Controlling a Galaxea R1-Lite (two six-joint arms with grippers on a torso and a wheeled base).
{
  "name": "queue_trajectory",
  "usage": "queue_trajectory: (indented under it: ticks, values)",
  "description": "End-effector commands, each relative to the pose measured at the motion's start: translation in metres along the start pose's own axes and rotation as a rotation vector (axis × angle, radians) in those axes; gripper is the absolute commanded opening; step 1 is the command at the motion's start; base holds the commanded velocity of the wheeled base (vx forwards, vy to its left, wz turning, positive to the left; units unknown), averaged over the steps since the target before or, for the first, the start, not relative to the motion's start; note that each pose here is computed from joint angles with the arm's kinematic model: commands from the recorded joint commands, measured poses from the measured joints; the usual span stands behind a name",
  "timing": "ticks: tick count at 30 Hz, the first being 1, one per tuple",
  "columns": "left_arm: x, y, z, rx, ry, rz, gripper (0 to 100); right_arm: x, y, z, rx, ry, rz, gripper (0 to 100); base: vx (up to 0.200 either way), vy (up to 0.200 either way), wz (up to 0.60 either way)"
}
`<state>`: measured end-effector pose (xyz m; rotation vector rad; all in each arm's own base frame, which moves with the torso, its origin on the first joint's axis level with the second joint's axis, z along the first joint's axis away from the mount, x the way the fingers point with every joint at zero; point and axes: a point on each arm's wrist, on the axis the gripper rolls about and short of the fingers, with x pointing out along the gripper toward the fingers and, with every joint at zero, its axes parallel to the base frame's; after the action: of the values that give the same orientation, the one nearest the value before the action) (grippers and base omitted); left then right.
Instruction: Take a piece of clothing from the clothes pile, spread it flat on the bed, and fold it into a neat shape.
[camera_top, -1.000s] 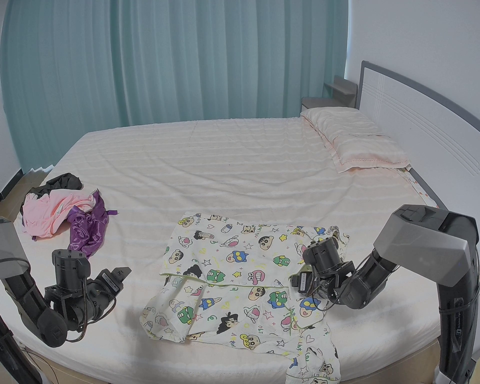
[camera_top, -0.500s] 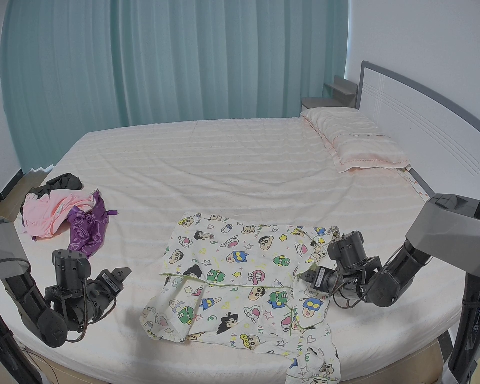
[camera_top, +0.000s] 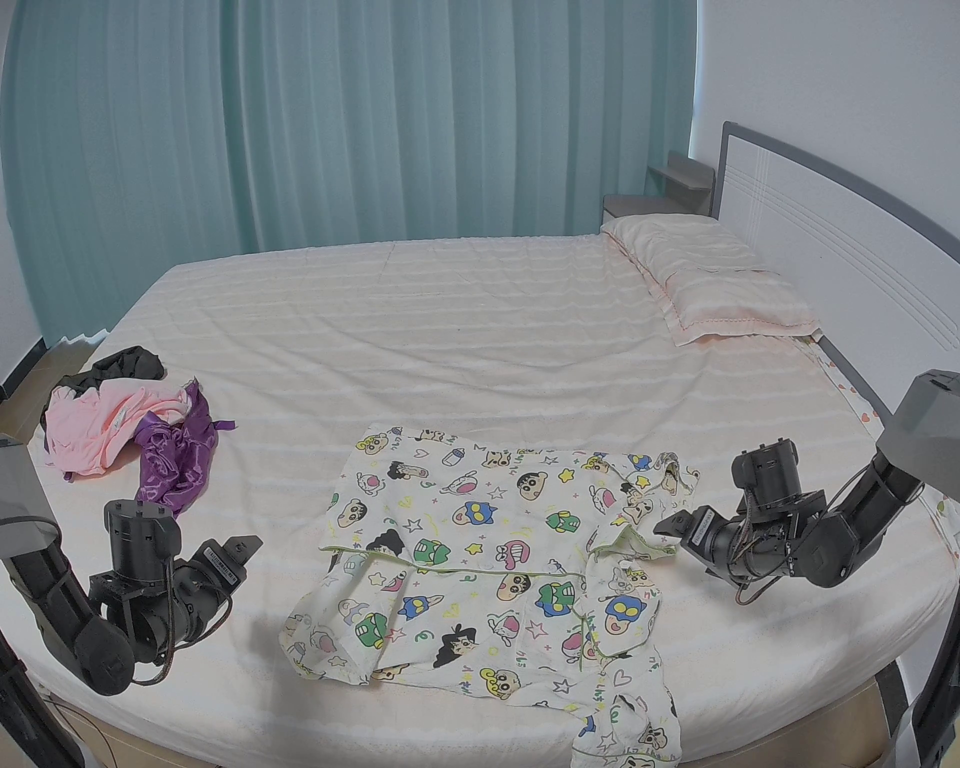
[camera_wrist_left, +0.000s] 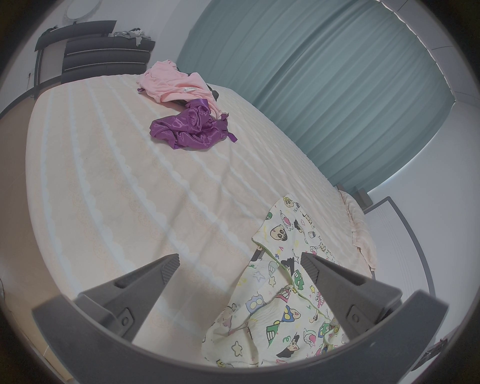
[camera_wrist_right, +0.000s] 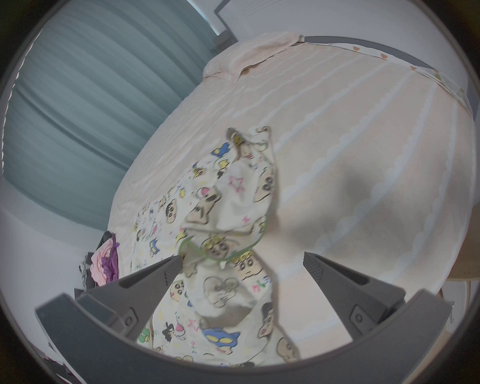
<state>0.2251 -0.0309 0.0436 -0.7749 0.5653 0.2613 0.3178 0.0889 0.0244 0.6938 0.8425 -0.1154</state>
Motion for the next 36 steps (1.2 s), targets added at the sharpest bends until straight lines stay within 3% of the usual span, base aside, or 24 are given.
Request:
queue_trajectory:
  ticks: [1, 11, 12, 17, 21, 29, 36]
  values:
    - [0.001, 0.000, 0.000, 0.000, 0.002, 0.003, 100, 0.029, -0.013, 0.010, 0.037, 0.019, -0.038, 100, 0.000, 0.000, 0.00]
    - [0.001, 0.000, 0.000, 0.000, 0.003, 0.002, 100, 0.074, 0.004, 0.025, 0.082, 0.036, -0.051, 100, 0.000, 0.000, 0.00]
    - [0.001, 0.000, 0.000, 0.000, 0.003, 0.002, 100, 0.075, 0.006, 0.026, 0.080, 0.041, -0.053, 0, 0.000, 0.000, 0.00]
    - [0.001, 0.000, 0.000, 0.000, 0.002, 0.001, 100, 0.087, 0.019, 0.033, 0.058, 0.088, -0.099, 0, 0.000, 0.000, 0.00]
    - [0.001, 0.000, 0.000, -0.001, 0.001, 0.002, 100, 0.101, 0.021, 0.041, 0.070, 0.074, -0.099, 0, 0.000, 0.000, 0.00]
    - [0.002, 0.000, 0.001, -0.002, -0.001, -0.001, 100, 0.096, 0.026, 0.075, 0.113, -0.022, -0.049, 0, 0.000, 0.000, 0.00]
    - [0.002, 0.000, 0.001, -0.002, -0.001, -0.001, 100, 0.083, 0.045, 0.115, 0.122, -0.140, 0.041, 0, 0.000, 0.000, 0.00]
